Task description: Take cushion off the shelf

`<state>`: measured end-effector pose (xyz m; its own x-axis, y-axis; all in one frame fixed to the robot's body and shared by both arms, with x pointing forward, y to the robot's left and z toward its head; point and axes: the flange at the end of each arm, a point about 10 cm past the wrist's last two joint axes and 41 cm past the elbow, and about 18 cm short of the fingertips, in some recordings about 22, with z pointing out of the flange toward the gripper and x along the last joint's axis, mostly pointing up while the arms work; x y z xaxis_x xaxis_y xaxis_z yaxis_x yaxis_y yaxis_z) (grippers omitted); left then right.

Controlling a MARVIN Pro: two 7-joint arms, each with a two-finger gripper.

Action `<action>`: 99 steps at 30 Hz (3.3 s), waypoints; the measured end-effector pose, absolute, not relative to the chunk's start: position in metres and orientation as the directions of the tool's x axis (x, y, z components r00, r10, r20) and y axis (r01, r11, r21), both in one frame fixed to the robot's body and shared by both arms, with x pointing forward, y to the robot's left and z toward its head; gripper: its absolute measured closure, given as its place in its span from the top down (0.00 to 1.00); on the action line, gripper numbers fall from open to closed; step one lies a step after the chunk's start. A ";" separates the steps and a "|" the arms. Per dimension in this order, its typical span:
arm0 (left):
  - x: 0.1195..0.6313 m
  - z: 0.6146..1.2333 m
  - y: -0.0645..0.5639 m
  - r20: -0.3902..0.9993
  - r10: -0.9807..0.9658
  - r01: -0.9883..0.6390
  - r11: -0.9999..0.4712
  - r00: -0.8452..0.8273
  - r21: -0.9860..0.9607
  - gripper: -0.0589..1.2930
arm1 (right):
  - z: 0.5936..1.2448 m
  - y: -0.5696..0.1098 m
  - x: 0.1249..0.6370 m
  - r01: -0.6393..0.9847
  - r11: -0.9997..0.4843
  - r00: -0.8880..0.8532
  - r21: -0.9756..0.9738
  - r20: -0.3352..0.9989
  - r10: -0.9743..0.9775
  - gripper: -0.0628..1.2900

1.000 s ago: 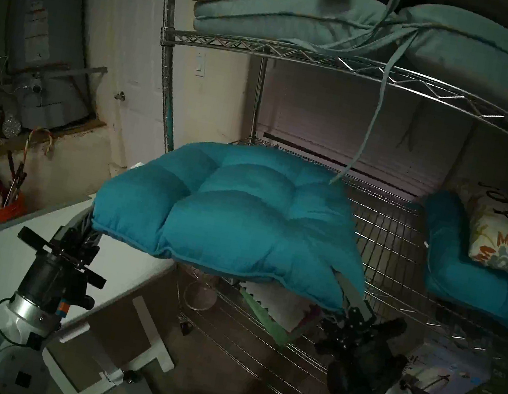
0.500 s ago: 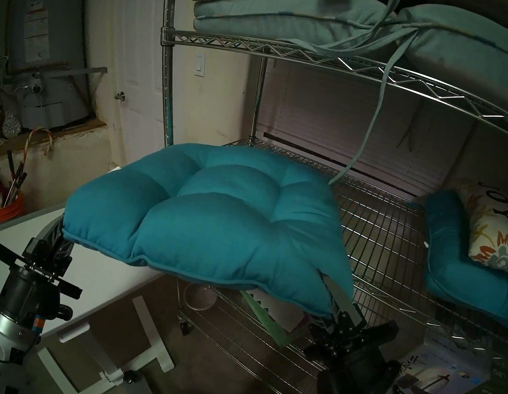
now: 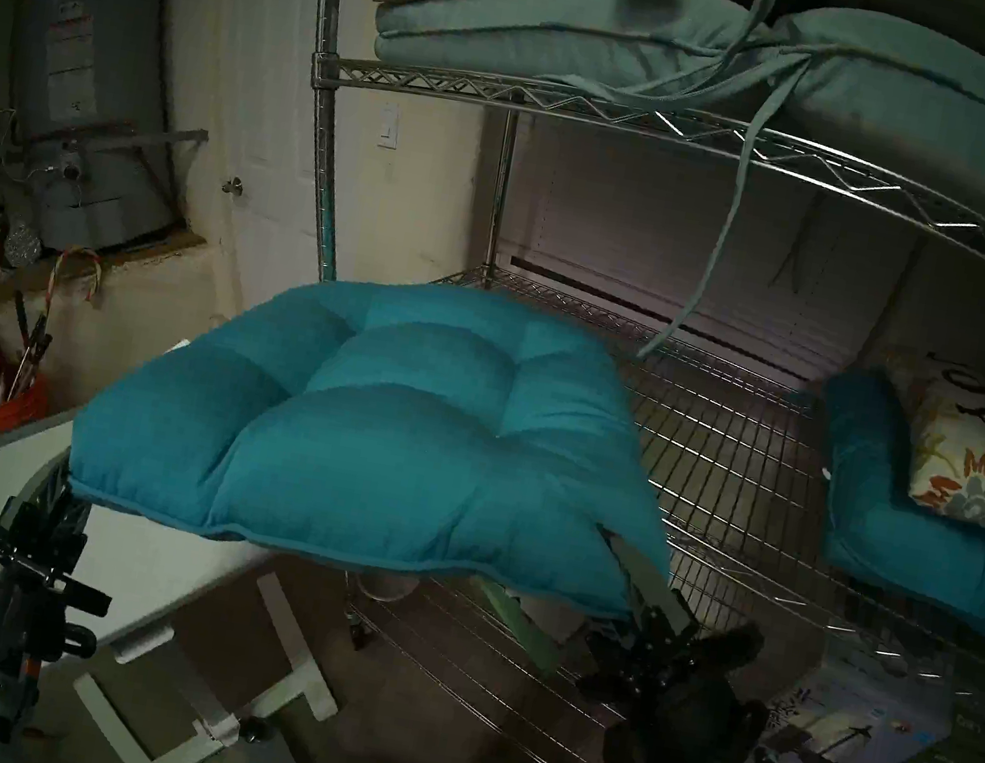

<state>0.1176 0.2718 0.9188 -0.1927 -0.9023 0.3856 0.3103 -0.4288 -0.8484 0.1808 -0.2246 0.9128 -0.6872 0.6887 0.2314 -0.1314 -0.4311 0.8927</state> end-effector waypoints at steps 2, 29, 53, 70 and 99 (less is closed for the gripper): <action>0.112 0.919 0.273 0.387 -0.903 0.309 -0.428 -0.187 -0.849 0.13 | 0.913 -0.224 0.181 -0.131 -0.431 -0.689 0.893 0.230 0.687 0.25; 0.053 0.929 0.285 0.407 -0.903 0.407 -0.426 -0.138 -0.808 0.13 | 0.923 -0.202 0.176 -0.103 -0.430 -0.739 0.897 0.220 0.637 0.25; 0.013 0.958 0.320 0.278 -0.958 0.506 -0.274 -0.068 -0.818 0.13 | 0.928 -0.171 0.157 -0.018 -0.450 -0.796 0.893 0.260 0.546 0.25; -0.011 0.992 0.349 0.144 -0.990 0.541 -0.127 -0.012 -0.831 0.13 | 0.925 -0.147 0.142 0.063 -0.453 -0.832 0.889 0.298 0.469 0.25; -0.054 1.009 0.387 0.130 -0.982 0.576 -0.029 0.135 -0.817 0.03 | 0.920 -0.120 0.130 0.118 -0.426 -0.867 0.897 0.302 0.397 0.23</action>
<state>-0.0544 0.3871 1.0091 0.1353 -0.9823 0.1299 0.5760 -0.0287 -0.8170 0.1302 -0.1203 0.9204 -0.8668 0.3967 0.3021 0.1177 -0.4258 0.8971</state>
